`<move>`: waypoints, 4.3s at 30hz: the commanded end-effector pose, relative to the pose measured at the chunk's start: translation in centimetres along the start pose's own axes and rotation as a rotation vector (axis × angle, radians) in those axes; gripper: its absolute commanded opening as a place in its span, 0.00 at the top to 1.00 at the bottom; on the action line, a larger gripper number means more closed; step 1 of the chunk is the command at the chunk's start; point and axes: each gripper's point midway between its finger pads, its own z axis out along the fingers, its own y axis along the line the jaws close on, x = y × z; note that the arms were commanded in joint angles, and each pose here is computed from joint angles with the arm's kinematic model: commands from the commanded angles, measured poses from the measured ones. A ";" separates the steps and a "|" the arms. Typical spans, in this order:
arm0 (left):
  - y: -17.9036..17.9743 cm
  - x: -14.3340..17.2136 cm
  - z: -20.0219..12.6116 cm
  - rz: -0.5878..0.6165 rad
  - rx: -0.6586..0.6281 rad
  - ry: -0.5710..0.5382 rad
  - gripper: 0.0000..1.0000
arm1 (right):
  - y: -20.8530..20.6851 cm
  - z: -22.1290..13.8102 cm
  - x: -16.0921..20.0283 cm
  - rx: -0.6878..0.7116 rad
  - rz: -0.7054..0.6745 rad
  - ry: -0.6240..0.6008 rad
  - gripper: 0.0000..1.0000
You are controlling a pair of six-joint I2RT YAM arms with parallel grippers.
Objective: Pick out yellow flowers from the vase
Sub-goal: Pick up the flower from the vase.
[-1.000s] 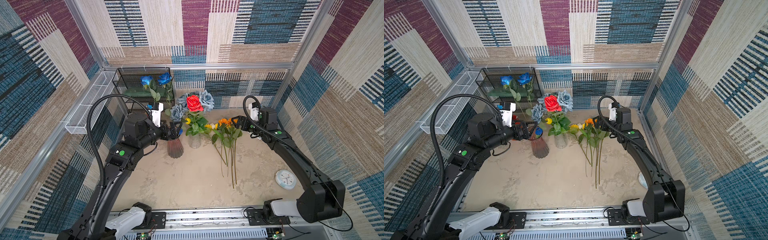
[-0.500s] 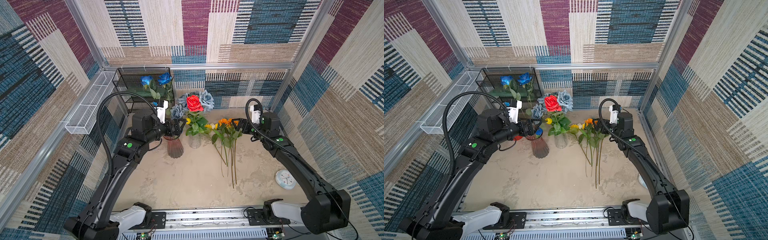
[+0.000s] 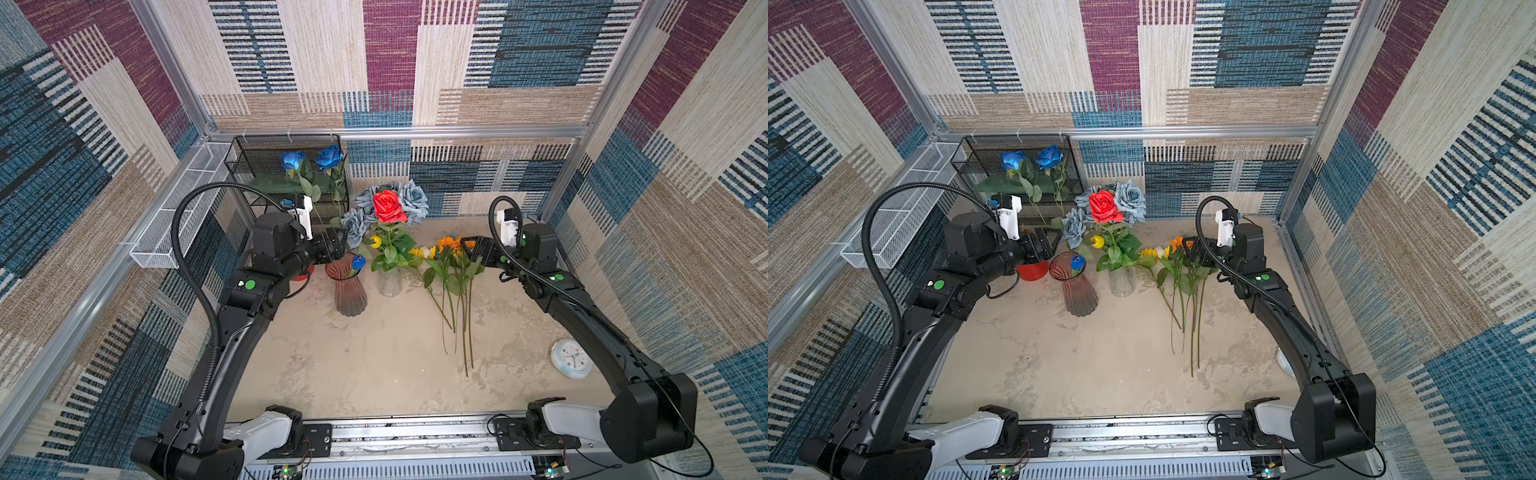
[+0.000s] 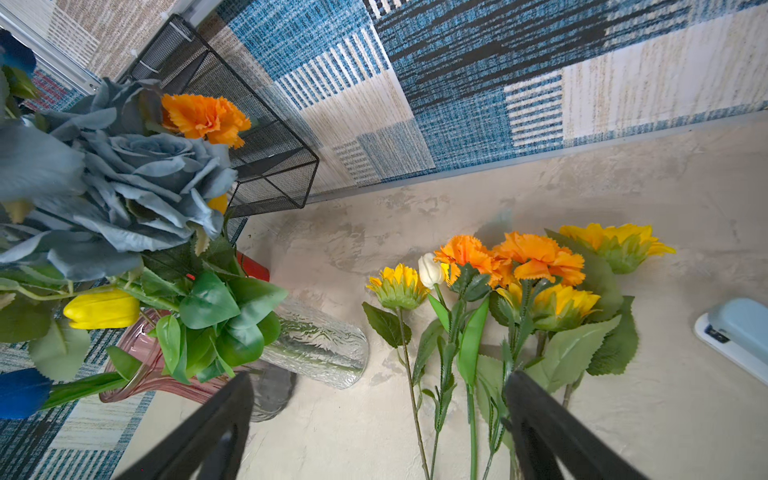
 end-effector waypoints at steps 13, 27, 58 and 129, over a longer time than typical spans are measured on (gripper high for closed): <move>-8.6 6.1 1.1 0.072 0.044 -0.109 0.35 | 0.5 0.3 0.3 -0.032 0.004 0.016 0.04; -6.4 12.6 7.9 0.051 -0.130 -0.335 0.32 | 0.6 0.3 0.8 -0.046 0.002 0.035 0.04; -3.8 8.4 10.5 0.247 -0.097 -0.488 0.27 | -0.1 1.2 3.1 -0.084 0.036 0.096 0.04; -4.5 1.9 7.7 0.089 -0.015 -0.430 0.91 | -0.1 1.0 2.9 -0.105 0.084 0.108 0.04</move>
